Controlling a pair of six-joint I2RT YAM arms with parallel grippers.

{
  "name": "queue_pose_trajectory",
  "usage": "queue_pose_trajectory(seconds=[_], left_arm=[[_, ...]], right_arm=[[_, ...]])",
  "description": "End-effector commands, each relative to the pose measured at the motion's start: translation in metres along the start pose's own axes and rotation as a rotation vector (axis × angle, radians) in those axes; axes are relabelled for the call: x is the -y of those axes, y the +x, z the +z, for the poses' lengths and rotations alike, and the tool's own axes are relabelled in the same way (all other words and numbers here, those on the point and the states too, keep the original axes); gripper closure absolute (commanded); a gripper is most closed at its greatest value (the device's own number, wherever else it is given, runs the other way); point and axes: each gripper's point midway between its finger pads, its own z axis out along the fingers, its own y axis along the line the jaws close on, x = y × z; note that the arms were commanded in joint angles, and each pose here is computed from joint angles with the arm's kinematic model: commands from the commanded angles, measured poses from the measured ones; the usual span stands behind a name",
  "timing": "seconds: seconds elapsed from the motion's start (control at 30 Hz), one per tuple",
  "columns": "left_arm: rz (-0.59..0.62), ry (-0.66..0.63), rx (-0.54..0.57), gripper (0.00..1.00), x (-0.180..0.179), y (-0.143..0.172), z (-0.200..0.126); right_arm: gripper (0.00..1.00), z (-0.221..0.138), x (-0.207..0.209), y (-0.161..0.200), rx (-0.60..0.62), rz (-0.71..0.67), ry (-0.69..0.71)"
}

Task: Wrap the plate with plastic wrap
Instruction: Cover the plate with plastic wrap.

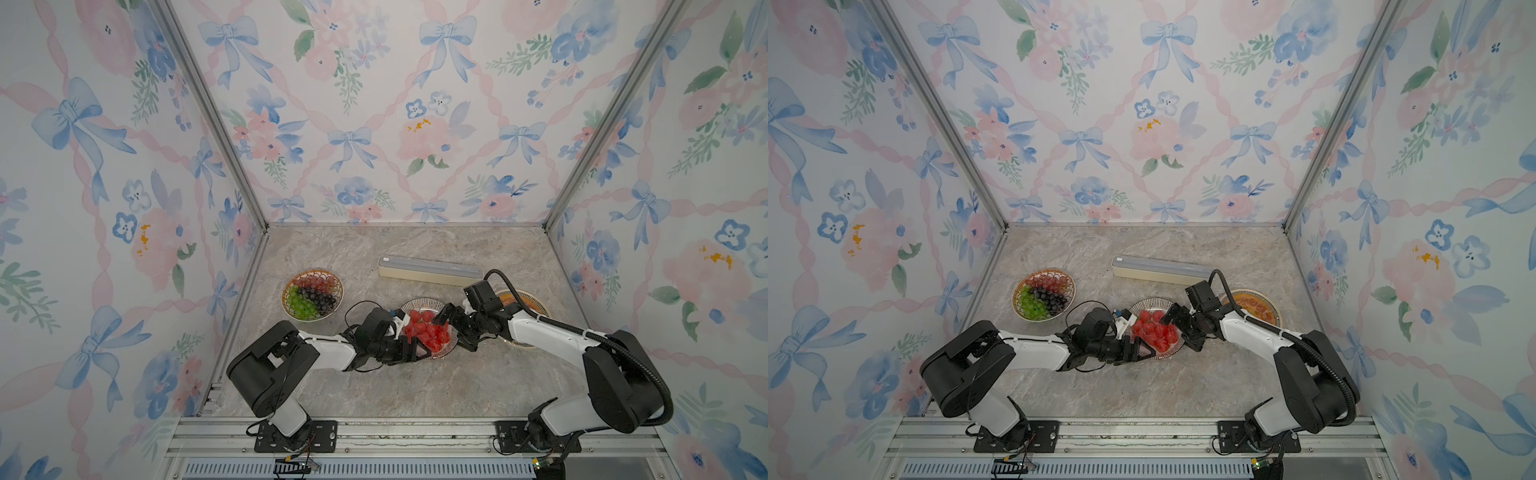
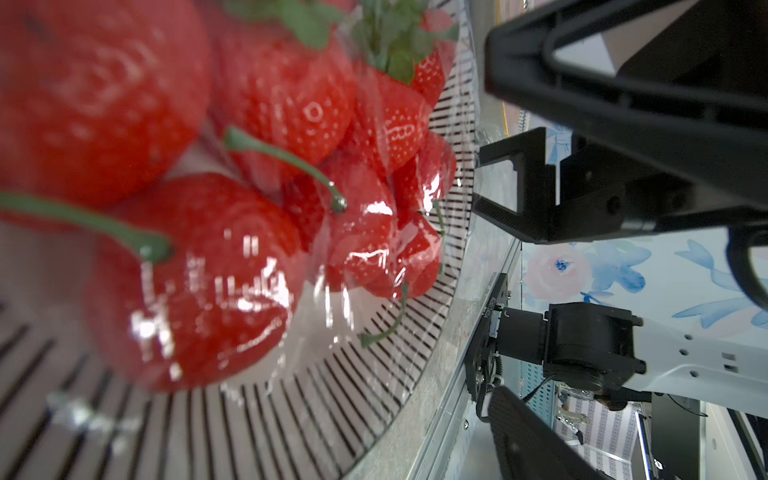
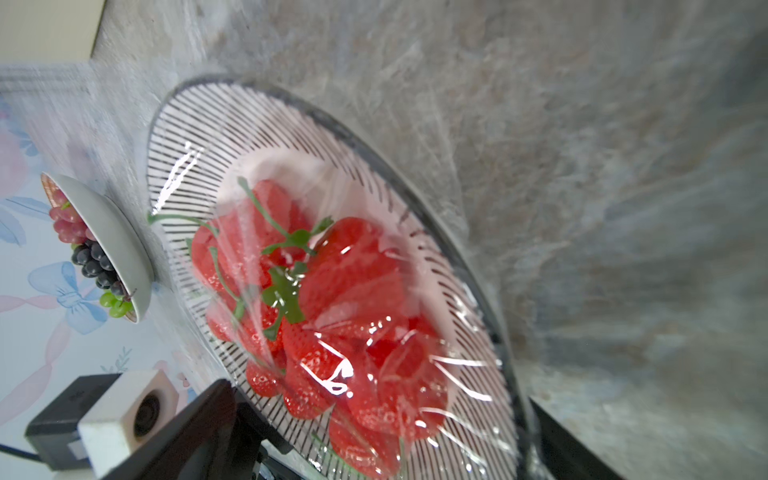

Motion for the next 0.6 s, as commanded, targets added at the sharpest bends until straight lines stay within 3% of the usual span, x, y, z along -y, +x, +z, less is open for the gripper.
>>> queue_pose_trajectory(seconds=[0.0,0.1,0.23,0.4,0.57], left_arm=[[-0.037,-0.078,0.034,0.06,-0.028,0.003,-0.011],[-0.071,-0.128,0.05,0.02,-0.047,0.007,-0.026],[-0.053,-0.205,0.073,0.02,-0.061,0.0,-0.048],[-0.017,-0.177,0.185,0.02,-0.051,-0.04,-0.073],[0.021,-0.147,0.174,0.03,-0.038,-0.073,-0.06]], right_arm=[[0.03,-0.009,0.025,-0.011,0.038,0.01,0.067],[0.03,-0.026,0.042,-0.015,0.062,-0.021,0.126],[0.03,-0.055,0.036,-0.026,0.106,-0.141,0.105],[0.03,-0.092,0.015,-0.042,0.199,-0.272,0.057],[0.03,-0.114,-0.003,-0.048,0.261,-0.327,0.009]])
